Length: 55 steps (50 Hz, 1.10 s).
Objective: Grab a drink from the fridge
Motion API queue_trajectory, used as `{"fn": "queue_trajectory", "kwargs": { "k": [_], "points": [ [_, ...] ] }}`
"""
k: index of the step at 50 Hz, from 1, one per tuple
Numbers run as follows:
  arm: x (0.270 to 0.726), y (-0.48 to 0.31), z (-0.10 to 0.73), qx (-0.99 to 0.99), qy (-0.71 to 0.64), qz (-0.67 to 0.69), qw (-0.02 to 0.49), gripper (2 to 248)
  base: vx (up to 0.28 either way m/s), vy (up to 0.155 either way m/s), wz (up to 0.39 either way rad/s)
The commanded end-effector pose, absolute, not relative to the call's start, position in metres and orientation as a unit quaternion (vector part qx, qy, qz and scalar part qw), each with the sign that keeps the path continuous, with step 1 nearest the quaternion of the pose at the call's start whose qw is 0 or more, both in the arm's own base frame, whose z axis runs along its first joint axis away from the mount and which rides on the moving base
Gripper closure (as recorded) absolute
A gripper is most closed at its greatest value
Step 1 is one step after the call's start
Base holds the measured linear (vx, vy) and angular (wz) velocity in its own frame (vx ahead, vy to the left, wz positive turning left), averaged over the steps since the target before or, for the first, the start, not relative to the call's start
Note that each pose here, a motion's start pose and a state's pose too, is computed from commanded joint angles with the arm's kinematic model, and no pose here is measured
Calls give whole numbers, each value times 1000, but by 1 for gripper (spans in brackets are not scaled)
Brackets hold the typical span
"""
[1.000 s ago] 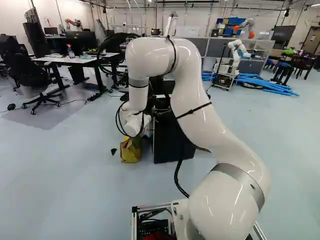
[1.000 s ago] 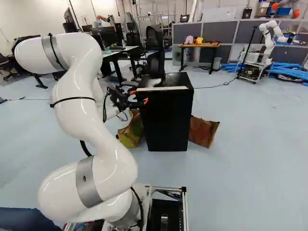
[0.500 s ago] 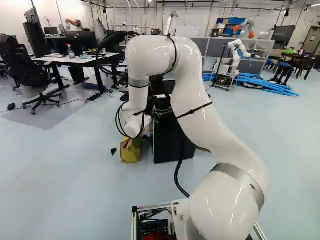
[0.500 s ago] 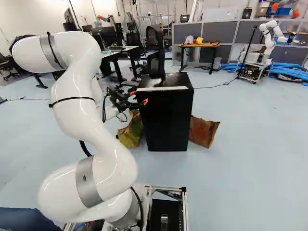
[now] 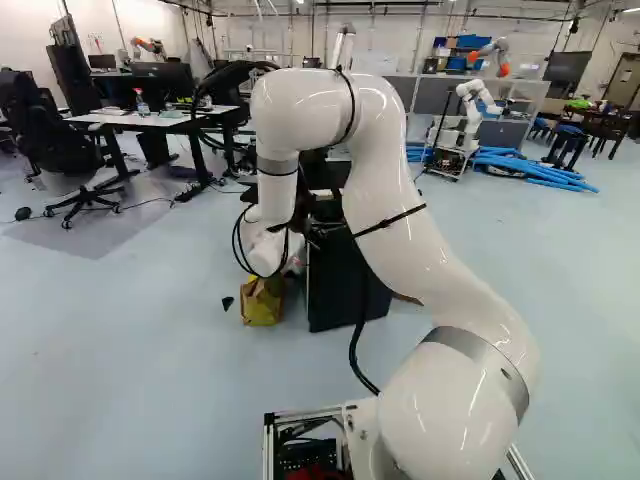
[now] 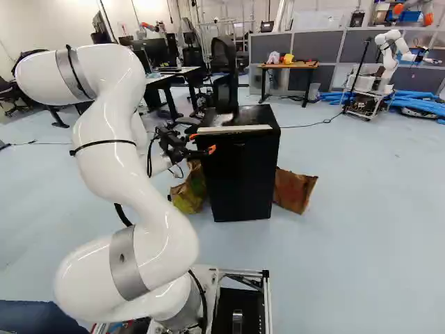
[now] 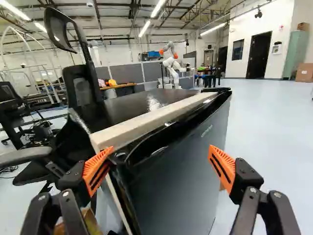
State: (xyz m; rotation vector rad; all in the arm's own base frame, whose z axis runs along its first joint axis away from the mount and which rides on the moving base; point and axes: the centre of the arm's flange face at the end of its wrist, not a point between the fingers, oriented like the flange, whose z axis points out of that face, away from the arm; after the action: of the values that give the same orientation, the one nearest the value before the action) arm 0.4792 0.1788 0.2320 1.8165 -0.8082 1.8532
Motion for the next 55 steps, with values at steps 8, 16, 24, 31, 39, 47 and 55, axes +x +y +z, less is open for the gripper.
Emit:
{"fn": "queue_trajectory", "kwargs": {
  "k": [8,16,24,31,39,47,55],
  "points": [
    [476,177,232,651,-300,662,219,3,0,0,0],
    [473,175,232,648,-309,658,228,3,0,0,0],
    [469,173,231,645,-318,653,237,3,0,0,0],
    [465,171,231,643,-325,649,245,3,0,0,0],
    [460,169,231,641,-333,643,255,3,0,0,0],
    [452,166,231,639,-339,638,265,3,0,0,0],
    [444,164,231,638,-344,632,275,3,0,0,0]
  ]
}}
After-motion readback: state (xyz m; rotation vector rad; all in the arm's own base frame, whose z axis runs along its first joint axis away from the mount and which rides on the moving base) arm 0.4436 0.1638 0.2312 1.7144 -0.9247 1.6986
